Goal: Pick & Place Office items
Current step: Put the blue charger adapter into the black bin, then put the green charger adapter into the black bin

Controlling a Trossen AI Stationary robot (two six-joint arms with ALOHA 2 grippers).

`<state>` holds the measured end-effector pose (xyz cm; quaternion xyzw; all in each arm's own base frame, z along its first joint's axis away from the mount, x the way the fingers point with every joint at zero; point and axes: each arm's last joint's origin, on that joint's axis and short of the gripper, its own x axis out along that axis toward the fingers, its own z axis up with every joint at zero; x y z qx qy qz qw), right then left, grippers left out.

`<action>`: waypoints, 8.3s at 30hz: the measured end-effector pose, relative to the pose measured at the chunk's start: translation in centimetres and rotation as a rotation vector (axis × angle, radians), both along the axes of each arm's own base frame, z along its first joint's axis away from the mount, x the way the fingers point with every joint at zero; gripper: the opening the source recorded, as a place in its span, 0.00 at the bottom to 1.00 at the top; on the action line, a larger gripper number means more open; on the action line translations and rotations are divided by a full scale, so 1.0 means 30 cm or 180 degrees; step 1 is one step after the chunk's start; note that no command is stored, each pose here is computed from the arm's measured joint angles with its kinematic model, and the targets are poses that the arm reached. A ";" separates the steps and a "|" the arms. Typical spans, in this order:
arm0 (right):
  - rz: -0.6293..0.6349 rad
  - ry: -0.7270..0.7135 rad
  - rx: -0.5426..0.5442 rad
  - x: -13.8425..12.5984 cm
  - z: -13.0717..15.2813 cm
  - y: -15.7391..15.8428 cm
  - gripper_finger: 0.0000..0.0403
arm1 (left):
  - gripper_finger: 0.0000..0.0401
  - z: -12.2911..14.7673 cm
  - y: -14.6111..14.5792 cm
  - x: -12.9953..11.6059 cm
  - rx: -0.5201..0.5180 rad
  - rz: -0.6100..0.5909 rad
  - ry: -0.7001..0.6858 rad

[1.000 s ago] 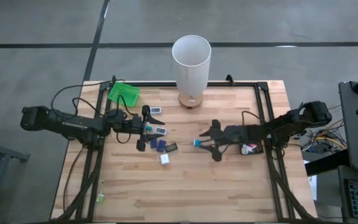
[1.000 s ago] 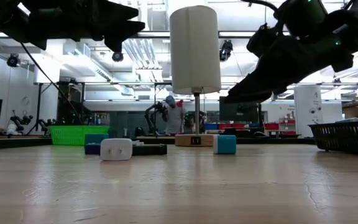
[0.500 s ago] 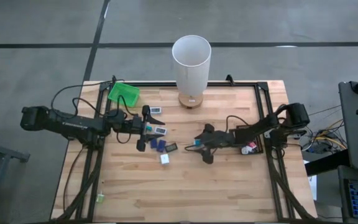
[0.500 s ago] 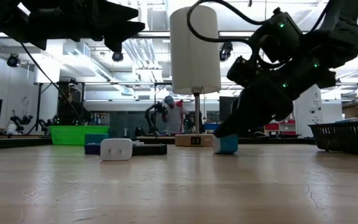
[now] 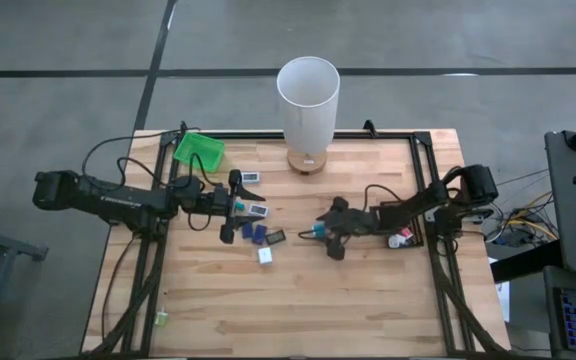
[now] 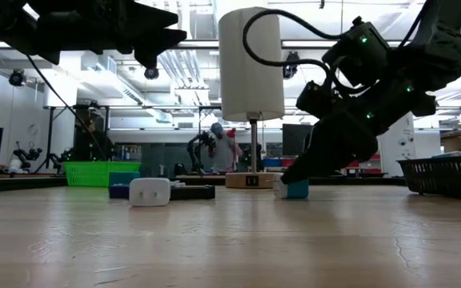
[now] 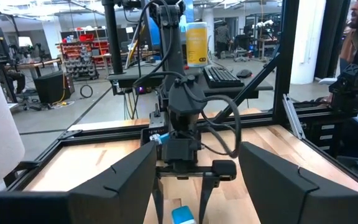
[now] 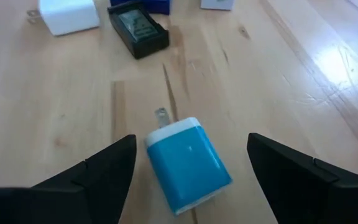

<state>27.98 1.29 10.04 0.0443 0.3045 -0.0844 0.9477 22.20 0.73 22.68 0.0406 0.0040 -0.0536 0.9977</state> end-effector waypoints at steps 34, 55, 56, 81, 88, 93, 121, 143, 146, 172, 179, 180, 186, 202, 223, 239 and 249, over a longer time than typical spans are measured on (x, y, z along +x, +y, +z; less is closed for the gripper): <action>0.0147 0.0172 -0.0175 0.017 0.005 -0.001 0.35 | 0.59 0.000 0.000 0.000 -0.0001 0.0003 -0.0001; -0.0205 0.0023 -0.0034 -0.032 0.144 -0.007 0.36 | 0.59 0.000 0.000 0.000 0.0000 0.0004 0.0000; -0.0280 0.0039 -0.0005 -0.045 0.161 -0.009 0.36 | 0.59 0.000 0.000 0.000 0.0000 0.0004 0.0000; -0.3220 0.1303 0.1603 -0.394 0.487 -0.004 0.37 | 0.59 -0.002 0.000 0.000 -0.0002 0.0004 0.0024; -0.3571 0.1638 0.1738 -0.414 0.412 0.014 0.36 | 0.59 -0.002 0.000 0.000 -0.0001 0.0004 0.0024; -0.3808 0.1779 0.1691 -0.425 0.379 0.017 0.36 | 0.59 -0.002 0.000 0.000 -0.0001 0.0003 0.0024; -0.4300 0.1844 0.1667 -0.453 0.353 0.014 0.51 | 0.59 -0.007 0.000 0.000 -0.0004 0.0003 0.0072; -0.2742 0.0242 0.0028 -0.292 0.427 -0.009 0.54 | 0.59 -0.007 0.000 0.000 -0.0005 0.0004 0.0073; -0.2405 0.0042 -0.0248 -0.241 0.408 0.003 0.54 | 0.59 -0.009 0.000 0.000 -0.0005 0.0002 0.0085; -0.0783 -0.1084 -0.0732 -0.187 0.395 -0.133 0.54 | 0.59 -0.011 0.000 0.000 -0.0006 0.0002 0.0108; -0.0903 -0.1138 -0.0482 -0.187 0.392 -0.133 0.54 | 0.59 -0.011 0.000 0.000 -0.0006 0.0002 0.0108; -0.0908 -0.1141 -0.0473 -0.187 0.392 -0.133 0.54 | 0.59 -0.011 0.000 0.000 -0.0007 0.0003 0.0108; -0.0903 -0.1137 -0.0484 -0.187 0.392 -0.133 0.54 | 0.59 -0.011 0.000 0.000 -0.0007 0.0002 0.0109; -0.0906 -0.1139 -0.0482 -0.187 0.393 -0.133 0.54 | 0.59 -0.011 0.000 0.000 -0.0006 0.0002 0.0108; -0.0908 -0.1136 -0.0482 -0.187 0.392 -0.133 0.54 | 0.59 0.000 0.012 0.000 -0.0697 0.0163 0.0127; -0.0910 -0.1124 -0.0485 -0.187 0.391 -0.134 0.54 | 0.58 0.066 -0.030 0.004 -0.1053 0.0761 0.1429; -0.0910 -0.1125 -0.0484 -0.187 0.391 -0.134 0.54 | 0.58 0.095 -0.154 -0.082 -0.1844 0.1918 0.2251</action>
